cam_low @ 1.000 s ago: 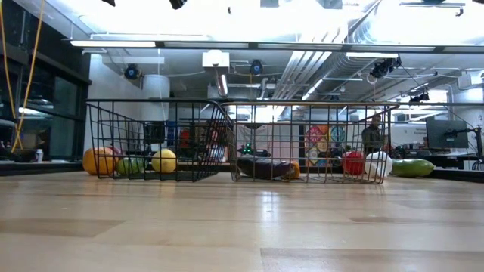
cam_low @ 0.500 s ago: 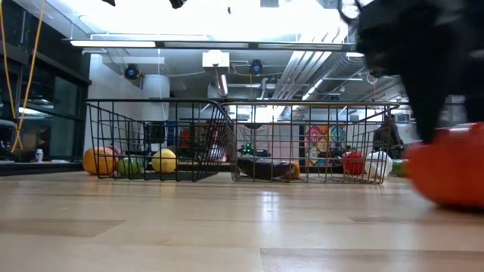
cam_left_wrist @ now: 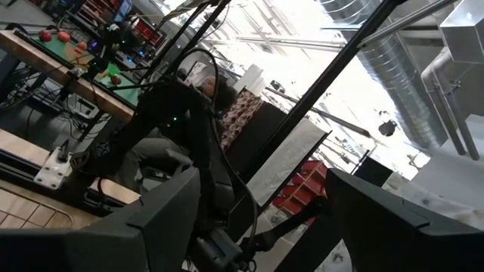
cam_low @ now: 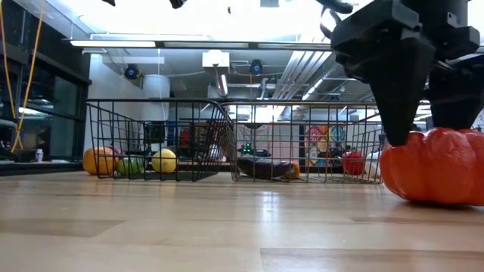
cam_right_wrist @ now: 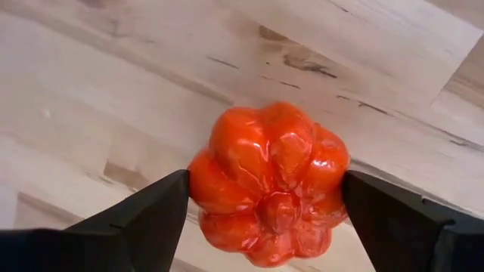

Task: Sort produce into baskets
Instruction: Put the pumpkin into the right wire basket

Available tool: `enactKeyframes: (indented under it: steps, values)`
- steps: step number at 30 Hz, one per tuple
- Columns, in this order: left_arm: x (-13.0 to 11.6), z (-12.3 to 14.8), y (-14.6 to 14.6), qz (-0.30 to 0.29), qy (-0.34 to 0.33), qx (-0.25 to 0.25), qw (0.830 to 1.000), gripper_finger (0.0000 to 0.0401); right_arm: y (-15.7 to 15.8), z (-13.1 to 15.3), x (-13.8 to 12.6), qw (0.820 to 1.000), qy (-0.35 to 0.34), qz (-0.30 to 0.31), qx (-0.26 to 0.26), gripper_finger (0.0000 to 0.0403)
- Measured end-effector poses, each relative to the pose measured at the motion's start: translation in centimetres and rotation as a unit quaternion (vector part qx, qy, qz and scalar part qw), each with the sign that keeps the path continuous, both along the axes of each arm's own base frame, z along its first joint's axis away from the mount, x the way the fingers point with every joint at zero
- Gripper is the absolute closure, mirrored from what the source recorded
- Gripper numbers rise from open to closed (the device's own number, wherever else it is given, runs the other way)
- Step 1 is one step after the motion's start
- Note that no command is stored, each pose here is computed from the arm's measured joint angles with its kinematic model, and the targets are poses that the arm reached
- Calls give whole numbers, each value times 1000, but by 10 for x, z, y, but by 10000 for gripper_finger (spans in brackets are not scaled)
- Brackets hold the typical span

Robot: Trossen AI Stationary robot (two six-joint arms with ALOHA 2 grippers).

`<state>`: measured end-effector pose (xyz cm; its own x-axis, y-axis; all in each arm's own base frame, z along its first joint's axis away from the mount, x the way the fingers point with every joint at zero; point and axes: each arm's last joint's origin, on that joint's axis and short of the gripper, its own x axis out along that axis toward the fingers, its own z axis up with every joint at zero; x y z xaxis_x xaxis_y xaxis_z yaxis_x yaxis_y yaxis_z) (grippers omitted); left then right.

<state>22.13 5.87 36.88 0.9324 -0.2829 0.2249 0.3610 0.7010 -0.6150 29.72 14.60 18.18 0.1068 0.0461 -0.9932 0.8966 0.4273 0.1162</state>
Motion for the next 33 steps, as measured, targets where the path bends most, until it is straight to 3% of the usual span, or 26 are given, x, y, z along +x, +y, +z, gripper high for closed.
enactKeyframes:
  steps: [5, 17, 27, 33]
  values:
    - [0, 0, 0, 0, 0, 0, 1000, 126, 0, 0, 0, 998, -3, 62, -6, 75]
    - [0, 0, 0, 0, 0, 0, 1000, 126, 1, 1, 4, 995, -16, 94, 14, 74]
    - [0, 0, 0, 0, 0, 0, 1000, 126, 1, -1, 4, 992, -14, 123, 8, 8]
    - [0, 0, 0, 2, -2, 8, 1000, 126, 1, -1, 4, 990, -17, 140, 6, 19]
